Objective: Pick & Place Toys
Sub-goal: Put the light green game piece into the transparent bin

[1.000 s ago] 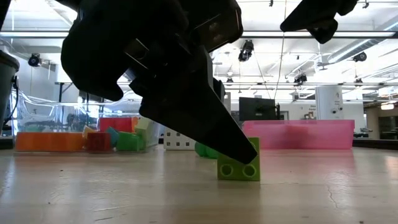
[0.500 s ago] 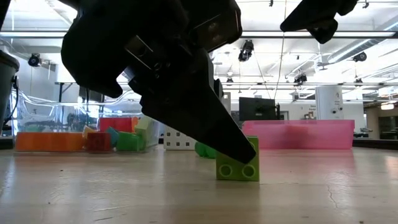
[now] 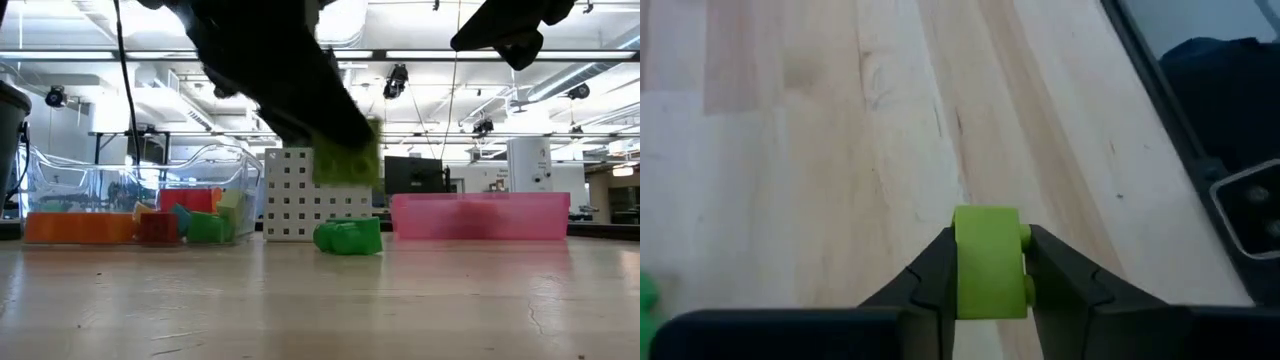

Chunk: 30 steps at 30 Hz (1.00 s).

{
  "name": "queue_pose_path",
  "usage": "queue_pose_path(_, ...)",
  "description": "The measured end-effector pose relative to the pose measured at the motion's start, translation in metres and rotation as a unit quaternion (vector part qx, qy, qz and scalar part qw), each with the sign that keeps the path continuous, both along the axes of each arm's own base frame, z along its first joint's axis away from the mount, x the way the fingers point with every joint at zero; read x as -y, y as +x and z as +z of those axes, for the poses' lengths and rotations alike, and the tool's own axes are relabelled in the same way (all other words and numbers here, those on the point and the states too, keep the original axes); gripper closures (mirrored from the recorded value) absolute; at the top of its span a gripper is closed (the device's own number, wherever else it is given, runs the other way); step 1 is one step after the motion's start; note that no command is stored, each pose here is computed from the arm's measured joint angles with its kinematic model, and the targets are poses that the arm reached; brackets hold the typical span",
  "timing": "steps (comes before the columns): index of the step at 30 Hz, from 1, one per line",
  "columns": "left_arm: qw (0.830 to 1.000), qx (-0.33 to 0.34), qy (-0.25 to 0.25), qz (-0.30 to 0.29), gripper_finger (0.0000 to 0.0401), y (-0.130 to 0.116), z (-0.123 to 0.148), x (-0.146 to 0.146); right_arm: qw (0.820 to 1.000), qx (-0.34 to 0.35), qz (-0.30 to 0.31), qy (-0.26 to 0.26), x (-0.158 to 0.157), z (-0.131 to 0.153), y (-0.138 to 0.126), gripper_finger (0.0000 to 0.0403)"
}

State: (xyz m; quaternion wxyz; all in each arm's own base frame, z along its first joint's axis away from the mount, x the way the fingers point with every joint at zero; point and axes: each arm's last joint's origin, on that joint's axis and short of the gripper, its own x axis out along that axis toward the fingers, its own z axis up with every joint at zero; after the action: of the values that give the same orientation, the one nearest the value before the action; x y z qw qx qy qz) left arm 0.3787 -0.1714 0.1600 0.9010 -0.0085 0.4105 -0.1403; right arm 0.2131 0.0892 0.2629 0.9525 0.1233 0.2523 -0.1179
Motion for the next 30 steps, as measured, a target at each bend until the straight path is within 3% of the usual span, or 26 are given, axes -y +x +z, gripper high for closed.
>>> queue_pose_path(8,0.997,-0.057,0.032,0.030,0.0311,-0.019,0.027,-0.010,1.000,0.000,0.000,0.000,0.000,0.000,0.000,0.0395)
queue_pose_path(13,0.988,-0.097,0.055,0.107,0.0311,-0.038,0.046,-0.022,1.000,0.000,0.000,0.000,0.000,0.000,0.000,0.0395)
queue_pose_path(18,0.977,-0.076,0.073,0.186,0.0311,-0.058,0.079,-0.035,1.000,0.000,0.000,0.000,0.000,0.000,0.000,0.0395)
queue_pose_path(24,0.958,-0.086,0.086,0.260,0.0311,-0.086,0.109,-0.059,1.000,0.000,0.000,0.000,0.000,0.000,0.000,0.0395)
queue_pose_path(30,0.921,-0.159,0.107,0.340,0.0311,-0.108,0.120,-0.099,1.000,0.000,0.000,0.000,0.000,0.000,0.000,0.0395)
